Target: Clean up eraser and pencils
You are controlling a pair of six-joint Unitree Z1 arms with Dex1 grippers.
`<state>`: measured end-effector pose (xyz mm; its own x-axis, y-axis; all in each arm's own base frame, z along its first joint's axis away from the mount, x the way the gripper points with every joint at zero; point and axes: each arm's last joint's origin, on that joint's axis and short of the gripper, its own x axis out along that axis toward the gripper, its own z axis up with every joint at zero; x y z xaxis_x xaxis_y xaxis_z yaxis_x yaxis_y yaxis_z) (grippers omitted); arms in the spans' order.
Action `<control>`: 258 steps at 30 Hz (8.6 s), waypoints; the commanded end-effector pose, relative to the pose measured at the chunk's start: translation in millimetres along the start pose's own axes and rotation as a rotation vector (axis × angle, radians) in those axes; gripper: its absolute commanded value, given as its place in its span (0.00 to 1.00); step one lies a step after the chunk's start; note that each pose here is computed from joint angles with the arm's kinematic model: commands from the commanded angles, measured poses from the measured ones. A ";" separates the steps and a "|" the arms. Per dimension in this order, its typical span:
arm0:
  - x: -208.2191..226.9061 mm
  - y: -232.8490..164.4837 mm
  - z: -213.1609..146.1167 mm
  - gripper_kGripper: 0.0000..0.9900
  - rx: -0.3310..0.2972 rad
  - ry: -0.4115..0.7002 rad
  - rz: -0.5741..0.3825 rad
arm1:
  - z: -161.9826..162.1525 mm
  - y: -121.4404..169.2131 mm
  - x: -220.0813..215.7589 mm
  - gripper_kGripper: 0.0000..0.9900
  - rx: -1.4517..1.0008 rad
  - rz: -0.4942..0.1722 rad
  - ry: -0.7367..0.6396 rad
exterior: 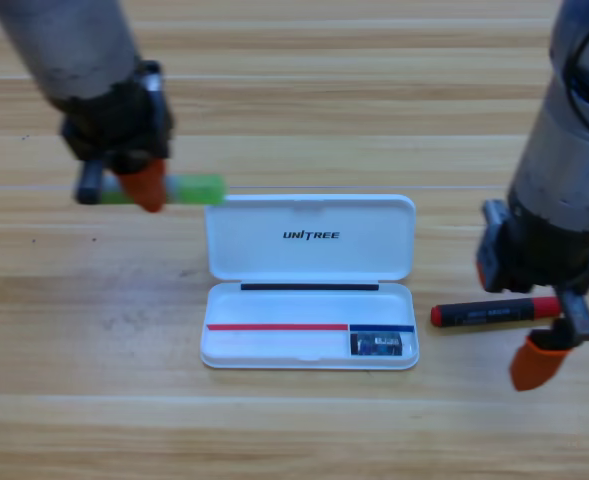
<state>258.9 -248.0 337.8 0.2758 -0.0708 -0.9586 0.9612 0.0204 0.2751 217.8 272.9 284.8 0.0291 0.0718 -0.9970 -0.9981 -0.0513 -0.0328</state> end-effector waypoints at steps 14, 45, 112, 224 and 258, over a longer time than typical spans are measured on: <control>99.7 -21.9 94.6 0.00 0.015 0.067 -0.172 | -27.6 -87.3 105.6 0.94 -0.037 0.049 0.120; 131.8 -35.3 94.1 0.00 -0.027 0.077 -0.285 | -28.0 -94.9 110.7 0.00 -0.057 0.040 0.089; 143.7 -41.3 90.2 0.99 -0.019 0.081 -0.262 | -16.2 -47.8 16.3 0.00 -0.012 -0.019 -0.006; 185.4 144.6 -51.9 0.00 -0.465 -0.416 -0.534 | -31.4 89.4 -98.6 0.99 0.074 -0.019 -0.723; 167.7 108.9 -18.8 0.00 -0.388 -0.395 -0.670 | -31.8 89.8 -100.7 0.99 0.088 -0.015 -0.729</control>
<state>424.2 -229.6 203.5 -0.2626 -0.5368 -0.8018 0.8775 0.2127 -0.4298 137.3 235.9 372.3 0.0449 0.6862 -0.7260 -0.9986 0.0520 -0.0126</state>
